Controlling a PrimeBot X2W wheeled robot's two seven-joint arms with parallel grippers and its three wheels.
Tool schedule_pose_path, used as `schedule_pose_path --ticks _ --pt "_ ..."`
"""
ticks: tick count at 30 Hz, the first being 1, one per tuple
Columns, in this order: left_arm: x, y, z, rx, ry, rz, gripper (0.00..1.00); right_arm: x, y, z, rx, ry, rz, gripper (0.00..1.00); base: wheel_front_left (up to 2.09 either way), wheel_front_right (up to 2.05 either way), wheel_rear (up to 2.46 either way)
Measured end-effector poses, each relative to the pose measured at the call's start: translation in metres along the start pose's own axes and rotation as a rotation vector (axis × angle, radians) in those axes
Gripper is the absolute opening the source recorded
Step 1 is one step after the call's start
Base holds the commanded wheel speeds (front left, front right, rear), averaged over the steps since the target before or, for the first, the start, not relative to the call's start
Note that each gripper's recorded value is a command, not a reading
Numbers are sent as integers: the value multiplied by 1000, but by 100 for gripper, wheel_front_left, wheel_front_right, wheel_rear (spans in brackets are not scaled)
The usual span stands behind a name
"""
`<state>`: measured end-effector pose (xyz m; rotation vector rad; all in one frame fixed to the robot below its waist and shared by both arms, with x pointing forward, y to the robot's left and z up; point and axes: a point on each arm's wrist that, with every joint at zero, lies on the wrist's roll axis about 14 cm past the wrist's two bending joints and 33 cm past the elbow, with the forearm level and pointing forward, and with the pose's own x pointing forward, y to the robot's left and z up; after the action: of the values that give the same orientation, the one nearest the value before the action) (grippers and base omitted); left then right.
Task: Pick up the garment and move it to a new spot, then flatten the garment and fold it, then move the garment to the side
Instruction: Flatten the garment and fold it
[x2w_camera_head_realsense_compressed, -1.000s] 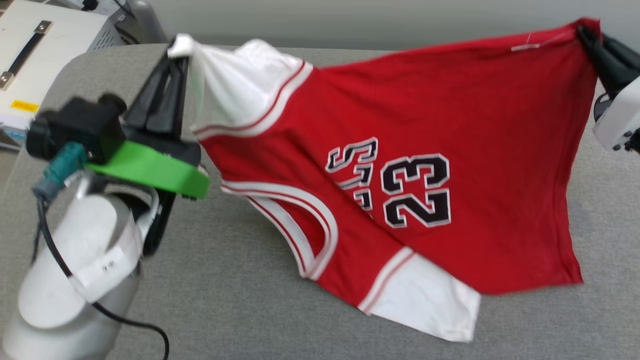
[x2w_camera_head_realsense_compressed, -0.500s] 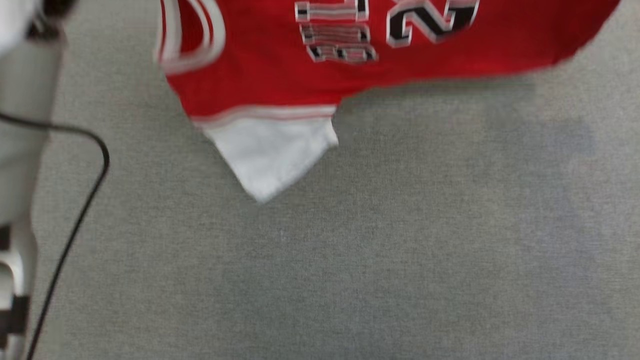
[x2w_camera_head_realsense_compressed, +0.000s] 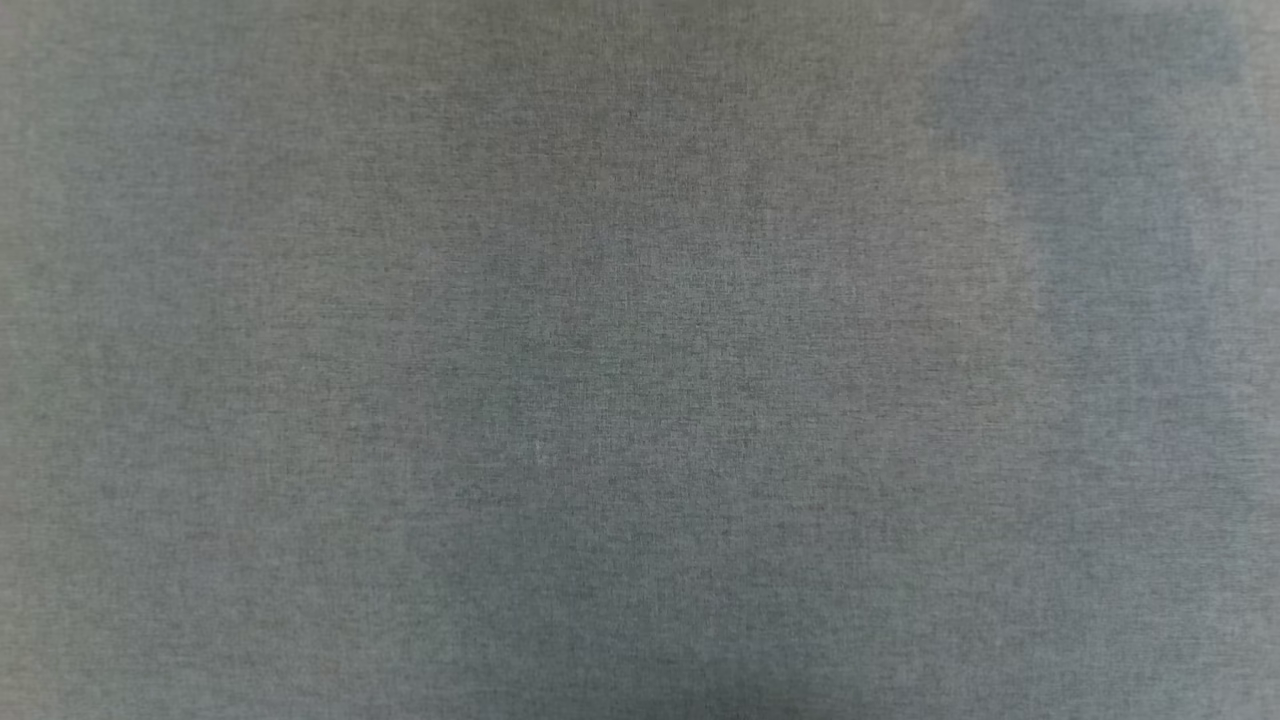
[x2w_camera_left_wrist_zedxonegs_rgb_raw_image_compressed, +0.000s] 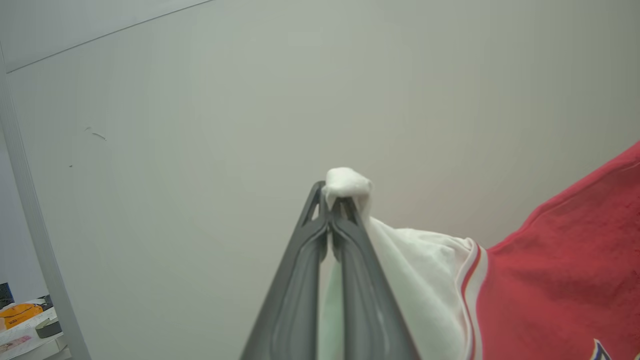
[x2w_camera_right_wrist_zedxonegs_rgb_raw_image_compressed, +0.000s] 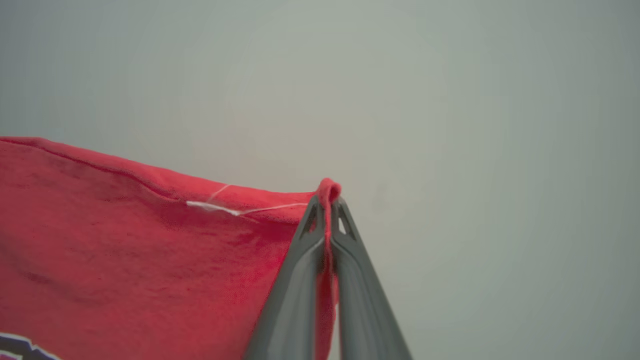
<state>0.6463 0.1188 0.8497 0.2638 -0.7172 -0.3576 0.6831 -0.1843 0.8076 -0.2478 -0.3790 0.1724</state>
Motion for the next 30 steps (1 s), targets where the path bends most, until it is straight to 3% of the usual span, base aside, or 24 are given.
schedule_pose_path --ticks 7,12,20,30 --pt "-14 -7 -76 -49 109 -1 0 8 18 -85 45 118 16 0 0 0 0" --pt "-50 -24 -135 -115 222 -11 0 -14 52 -160 135 242 64 0 0 0 0" --pt "-121 -43 -179 -191 376 -8 0 -65 88 -208 227 342 119 0 0 0 0" --pt "-240 -86 -178 -283 541 20 0 -168 119 -242 285 504 199 0 0 0 0"
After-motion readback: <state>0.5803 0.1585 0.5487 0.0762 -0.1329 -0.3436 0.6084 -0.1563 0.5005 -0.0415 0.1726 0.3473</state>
